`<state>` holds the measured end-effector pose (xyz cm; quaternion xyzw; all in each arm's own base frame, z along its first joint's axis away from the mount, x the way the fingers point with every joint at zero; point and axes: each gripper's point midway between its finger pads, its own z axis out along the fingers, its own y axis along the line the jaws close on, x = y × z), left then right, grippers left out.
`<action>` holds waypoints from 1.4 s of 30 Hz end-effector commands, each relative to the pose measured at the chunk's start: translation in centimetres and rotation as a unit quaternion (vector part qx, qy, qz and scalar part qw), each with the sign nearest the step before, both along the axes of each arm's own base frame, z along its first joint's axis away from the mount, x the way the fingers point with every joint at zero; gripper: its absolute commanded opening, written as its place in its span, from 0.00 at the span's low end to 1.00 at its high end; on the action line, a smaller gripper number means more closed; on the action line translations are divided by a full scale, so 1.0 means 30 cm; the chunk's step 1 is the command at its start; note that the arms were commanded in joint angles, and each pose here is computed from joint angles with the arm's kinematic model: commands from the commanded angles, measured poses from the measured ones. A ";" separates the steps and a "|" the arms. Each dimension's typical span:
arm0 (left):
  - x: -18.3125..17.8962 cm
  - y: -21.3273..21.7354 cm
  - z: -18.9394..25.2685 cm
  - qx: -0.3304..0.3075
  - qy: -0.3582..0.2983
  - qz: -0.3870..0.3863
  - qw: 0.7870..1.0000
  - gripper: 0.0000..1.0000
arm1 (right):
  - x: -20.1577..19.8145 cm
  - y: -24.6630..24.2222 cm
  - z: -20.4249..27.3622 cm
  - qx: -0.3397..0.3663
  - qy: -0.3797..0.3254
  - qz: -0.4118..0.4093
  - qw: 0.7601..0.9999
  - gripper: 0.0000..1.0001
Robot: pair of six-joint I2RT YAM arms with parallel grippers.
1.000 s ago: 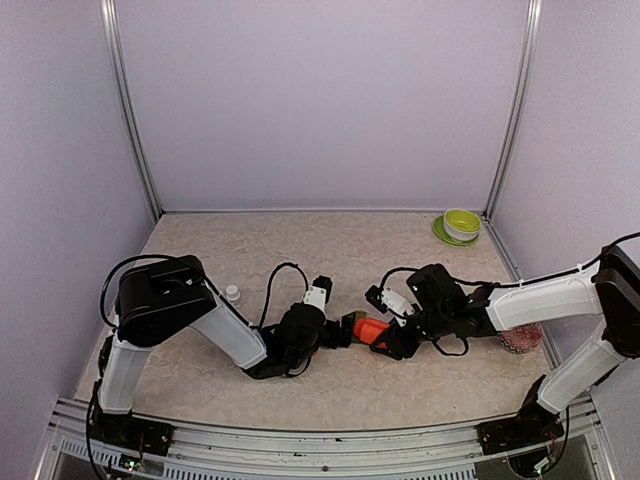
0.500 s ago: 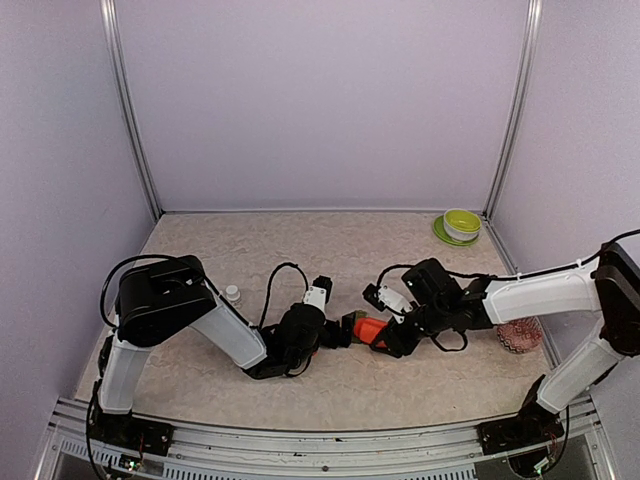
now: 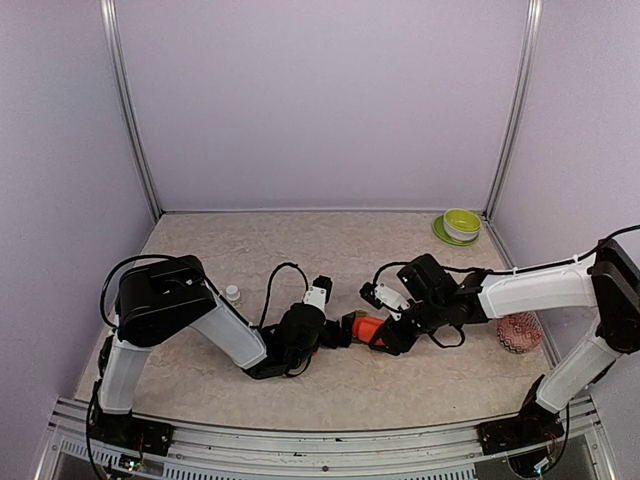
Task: Sort the pills into containers
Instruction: Pour the pill into the compartment of the pill container.
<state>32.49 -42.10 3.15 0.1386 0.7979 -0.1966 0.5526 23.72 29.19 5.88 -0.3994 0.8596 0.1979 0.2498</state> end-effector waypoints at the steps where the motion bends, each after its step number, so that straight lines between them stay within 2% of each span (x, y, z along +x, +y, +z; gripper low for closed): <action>1: -0.029 0.066 -0.159 0.061 0.046 -0.003 0.997 0.99 | 0.010 -0.017 0.004 -0.018 0.007 -0.005 1.000 0.18; 42: -0.029 0.071 -0.155 0.063 0.043 0.000 0.997 0.99 | 0.012 -0.003 0.013 -0.070 0.053 0.011 0.996 0.18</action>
